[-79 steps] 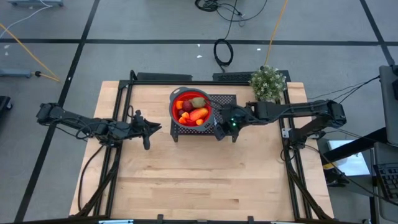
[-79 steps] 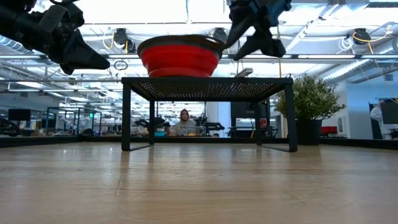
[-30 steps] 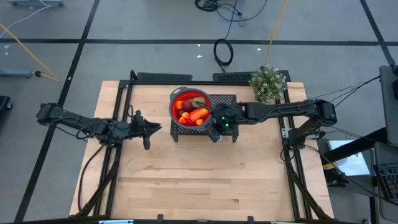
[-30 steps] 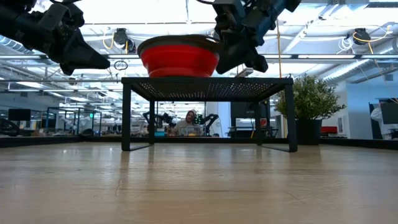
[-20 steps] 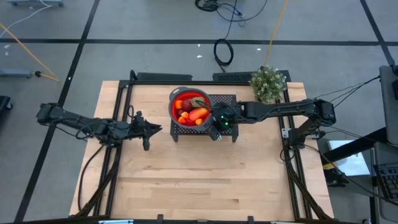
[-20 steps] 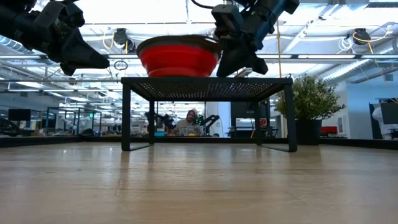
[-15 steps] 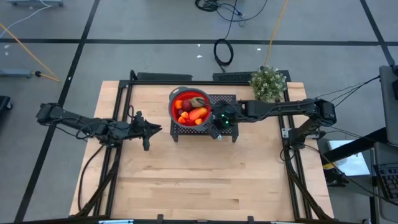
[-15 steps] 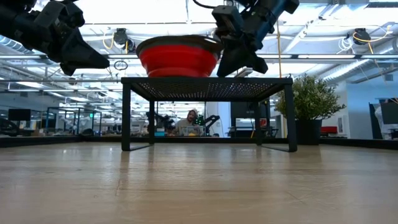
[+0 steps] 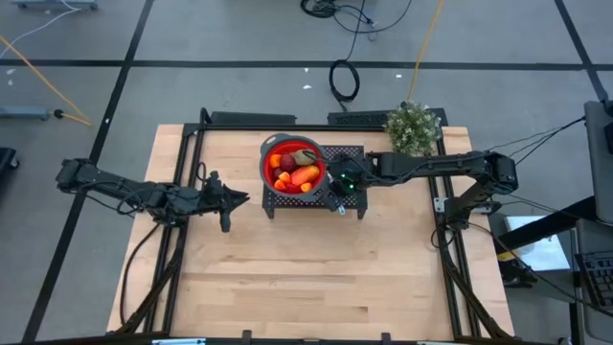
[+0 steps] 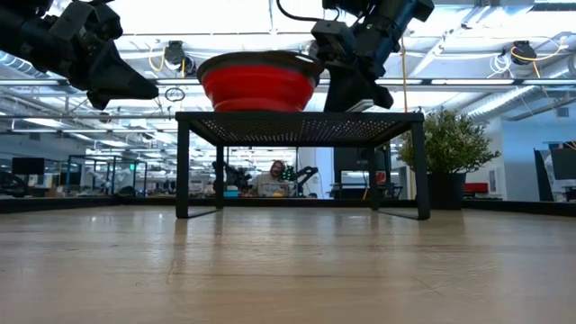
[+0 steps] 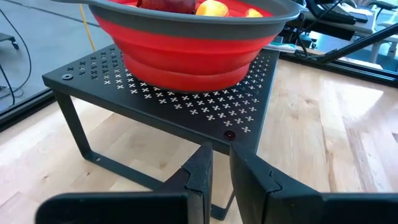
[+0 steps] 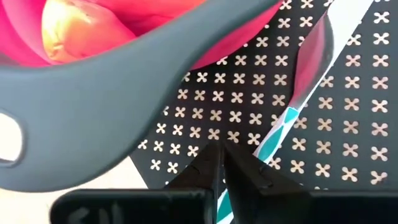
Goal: Pick & Place Fruit
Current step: Put the knife on the shelf
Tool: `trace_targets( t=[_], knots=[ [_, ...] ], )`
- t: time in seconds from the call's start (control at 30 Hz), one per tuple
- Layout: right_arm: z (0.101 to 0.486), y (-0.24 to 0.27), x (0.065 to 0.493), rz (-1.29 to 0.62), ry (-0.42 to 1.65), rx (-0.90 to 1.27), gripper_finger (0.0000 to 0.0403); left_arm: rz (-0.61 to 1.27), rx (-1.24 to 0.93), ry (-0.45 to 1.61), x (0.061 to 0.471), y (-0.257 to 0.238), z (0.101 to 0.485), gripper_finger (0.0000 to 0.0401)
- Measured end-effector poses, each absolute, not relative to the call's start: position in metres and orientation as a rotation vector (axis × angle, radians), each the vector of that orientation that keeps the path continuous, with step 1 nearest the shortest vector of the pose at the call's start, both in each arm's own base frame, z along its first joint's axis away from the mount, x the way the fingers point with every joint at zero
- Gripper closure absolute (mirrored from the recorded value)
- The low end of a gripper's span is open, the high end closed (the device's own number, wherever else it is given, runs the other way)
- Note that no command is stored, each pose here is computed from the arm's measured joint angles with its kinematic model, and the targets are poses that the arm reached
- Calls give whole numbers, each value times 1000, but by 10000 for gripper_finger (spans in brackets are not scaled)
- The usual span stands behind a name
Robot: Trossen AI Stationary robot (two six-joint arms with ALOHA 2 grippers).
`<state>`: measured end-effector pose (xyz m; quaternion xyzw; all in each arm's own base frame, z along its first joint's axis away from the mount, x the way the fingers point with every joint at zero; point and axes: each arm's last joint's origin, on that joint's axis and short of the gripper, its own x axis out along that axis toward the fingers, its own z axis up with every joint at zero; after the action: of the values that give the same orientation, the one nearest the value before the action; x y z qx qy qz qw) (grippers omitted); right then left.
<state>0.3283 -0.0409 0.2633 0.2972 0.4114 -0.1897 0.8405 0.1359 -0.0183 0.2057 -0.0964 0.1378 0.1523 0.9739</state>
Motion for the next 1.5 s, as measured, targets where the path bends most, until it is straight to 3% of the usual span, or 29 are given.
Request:
trace_targets(
  t=[0.77, 1.07, 1.27, 1.5],
  knots=[
    [270, -44, 322, -449, 848, 599, 385, 309, -214, 274, 136, -18, 206, 350],
    [294, -41, 301, -440, 815, 606, 385, 309, -217, 271, 136, -18, 206, 350],
    [302, -37, 272, -468, 951, 577, 394, 309, -219, 269, 136, -18, 206, 350],
    [308, -34, 265, -356, 971, 508, 395, 309, -224, 268, 136, -18, 206, 350]
  ],
)
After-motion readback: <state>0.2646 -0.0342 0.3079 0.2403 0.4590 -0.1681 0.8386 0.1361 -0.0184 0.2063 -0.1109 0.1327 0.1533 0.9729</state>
